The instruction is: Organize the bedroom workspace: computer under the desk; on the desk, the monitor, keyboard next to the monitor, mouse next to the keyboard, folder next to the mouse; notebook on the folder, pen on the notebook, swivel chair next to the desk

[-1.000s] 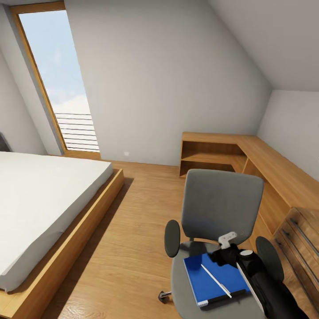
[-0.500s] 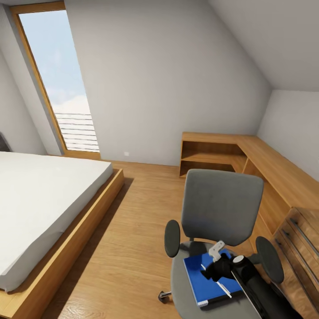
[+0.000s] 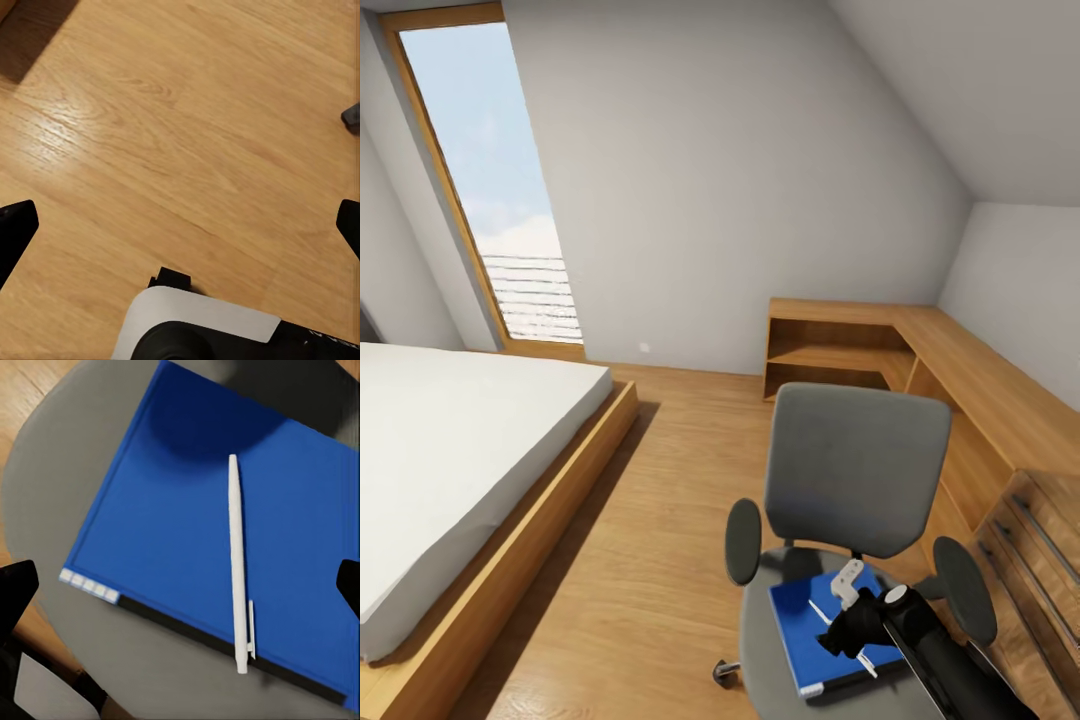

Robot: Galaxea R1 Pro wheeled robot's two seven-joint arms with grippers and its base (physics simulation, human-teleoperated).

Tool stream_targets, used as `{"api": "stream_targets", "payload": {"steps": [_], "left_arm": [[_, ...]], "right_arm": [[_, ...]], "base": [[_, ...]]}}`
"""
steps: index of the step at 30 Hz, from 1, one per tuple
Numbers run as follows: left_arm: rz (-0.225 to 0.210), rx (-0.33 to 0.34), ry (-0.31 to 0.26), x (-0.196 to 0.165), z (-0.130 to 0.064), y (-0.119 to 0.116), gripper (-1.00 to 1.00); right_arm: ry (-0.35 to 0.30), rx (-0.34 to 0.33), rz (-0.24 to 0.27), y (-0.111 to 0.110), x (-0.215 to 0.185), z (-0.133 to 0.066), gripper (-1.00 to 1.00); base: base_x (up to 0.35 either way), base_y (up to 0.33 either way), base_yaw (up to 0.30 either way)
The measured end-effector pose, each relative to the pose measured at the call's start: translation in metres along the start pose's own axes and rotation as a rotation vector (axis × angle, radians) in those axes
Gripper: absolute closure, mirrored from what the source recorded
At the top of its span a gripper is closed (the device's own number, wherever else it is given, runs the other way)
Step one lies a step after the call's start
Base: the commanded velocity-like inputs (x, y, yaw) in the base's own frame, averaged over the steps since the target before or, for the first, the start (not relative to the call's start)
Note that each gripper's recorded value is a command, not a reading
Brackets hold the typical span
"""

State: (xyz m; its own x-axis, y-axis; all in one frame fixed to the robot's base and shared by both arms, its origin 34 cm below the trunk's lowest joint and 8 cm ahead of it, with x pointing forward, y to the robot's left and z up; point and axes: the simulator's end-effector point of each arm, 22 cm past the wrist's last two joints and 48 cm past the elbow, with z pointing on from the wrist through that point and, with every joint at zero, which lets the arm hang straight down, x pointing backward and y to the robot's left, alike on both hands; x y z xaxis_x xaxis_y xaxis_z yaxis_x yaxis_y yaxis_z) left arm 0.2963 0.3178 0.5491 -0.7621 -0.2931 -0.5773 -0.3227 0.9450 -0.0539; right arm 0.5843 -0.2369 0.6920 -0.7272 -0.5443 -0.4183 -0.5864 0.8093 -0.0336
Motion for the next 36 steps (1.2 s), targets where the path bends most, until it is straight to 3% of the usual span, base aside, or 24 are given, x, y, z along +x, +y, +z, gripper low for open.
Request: {"api": "stream_targets", "payload": {"steps": [36], "left_arm": [[0.001, -0.001, -0.003, -0.0014, 0.0003, 0.0008, -1.00]], "right_arm": [[-0.007, 0.017, 0.020, -0.0098, 0.0013, -0.0015, -1.00]], "base": [[0.056, -0.027, 0.000]]}}
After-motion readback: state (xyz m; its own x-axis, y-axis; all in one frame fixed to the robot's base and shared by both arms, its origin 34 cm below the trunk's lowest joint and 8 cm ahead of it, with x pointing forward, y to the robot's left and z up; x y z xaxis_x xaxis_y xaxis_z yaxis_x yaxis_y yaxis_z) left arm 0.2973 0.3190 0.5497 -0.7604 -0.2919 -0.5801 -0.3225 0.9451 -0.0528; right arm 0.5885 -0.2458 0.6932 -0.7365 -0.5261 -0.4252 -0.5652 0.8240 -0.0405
